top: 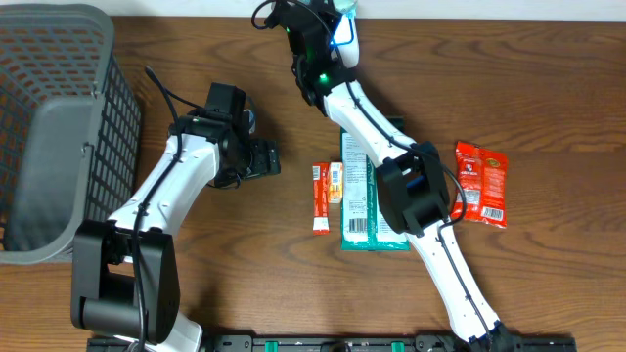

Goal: Scan the item barcode
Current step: 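Hold the pale green packet under the scanner with the right gripper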

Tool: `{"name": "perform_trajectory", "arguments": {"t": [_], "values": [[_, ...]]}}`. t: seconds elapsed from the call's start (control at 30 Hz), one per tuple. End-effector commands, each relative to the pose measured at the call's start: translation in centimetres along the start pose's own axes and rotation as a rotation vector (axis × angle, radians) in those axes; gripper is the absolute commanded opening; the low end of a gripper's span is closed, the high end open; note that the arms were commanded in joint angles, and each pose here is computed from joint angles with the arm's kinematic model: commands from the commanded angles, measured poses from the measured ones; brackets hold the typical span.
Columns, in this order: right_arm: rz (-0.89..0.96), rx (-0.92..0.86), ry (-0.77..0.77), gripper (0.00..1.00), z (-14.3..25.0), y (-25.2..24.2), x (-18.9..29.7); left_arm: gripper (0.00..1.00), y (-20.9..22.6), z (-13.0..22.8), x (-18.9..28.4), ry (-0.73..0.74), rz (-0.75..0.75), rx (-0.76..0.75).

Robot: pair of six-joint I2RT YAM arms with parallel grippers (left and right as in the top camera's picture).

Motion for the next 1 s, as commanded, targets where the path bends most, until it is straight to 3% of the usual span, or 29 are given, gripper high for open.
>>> {"name": "perform_trajectory", "arguments": {"t": [0.0,0.13,0.3,0.47,0.73,0.97], "values": [[0.014,0.02,-0.076,0.01,-0.9,0.4,-0.3,0.87,-0.4,-0.2,0.9,-0.018,0.022,-0.016],[-0.023,0.034,-0.148,0.01,-1.3,2.0,-0.8,0.87,-0.4,-0.2,0.9,-0.018,0.023,-0.016],[-0.042,0.048,-0.125,0.01,-0.6,3.5,-1.6,0.87,-0.4,-0.2,0.9,-0.018,0.022,-0.016],[-0.178,0.09,-0.092,0.01,0.2,6.1,-1.4,0.87,-0.4,-0.2,0.9,-0.018,0.022,-0.016],[-0.285,0.036,-0.049,0.01,1.0,8.0,-0.9,0.87,-0.4,-0.2,0.9,-0.018,0.023,-0.016],[-0.13,-0.013,-0.092,0.01,0.5,4.8,-1.9,0.87,-0.4,-0.2,0.9,-0.019,0.022,-0.016]]}}
Point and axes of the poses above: each gripper's point midway between its finger pads, its own x axis back along the fingers, its own y axis along the line the jaws close on, z = x × y, the point moved 7 cm from there along x, back along the fingers, and after that the axes turned 14 degrees about x, right-handed, at the moved point
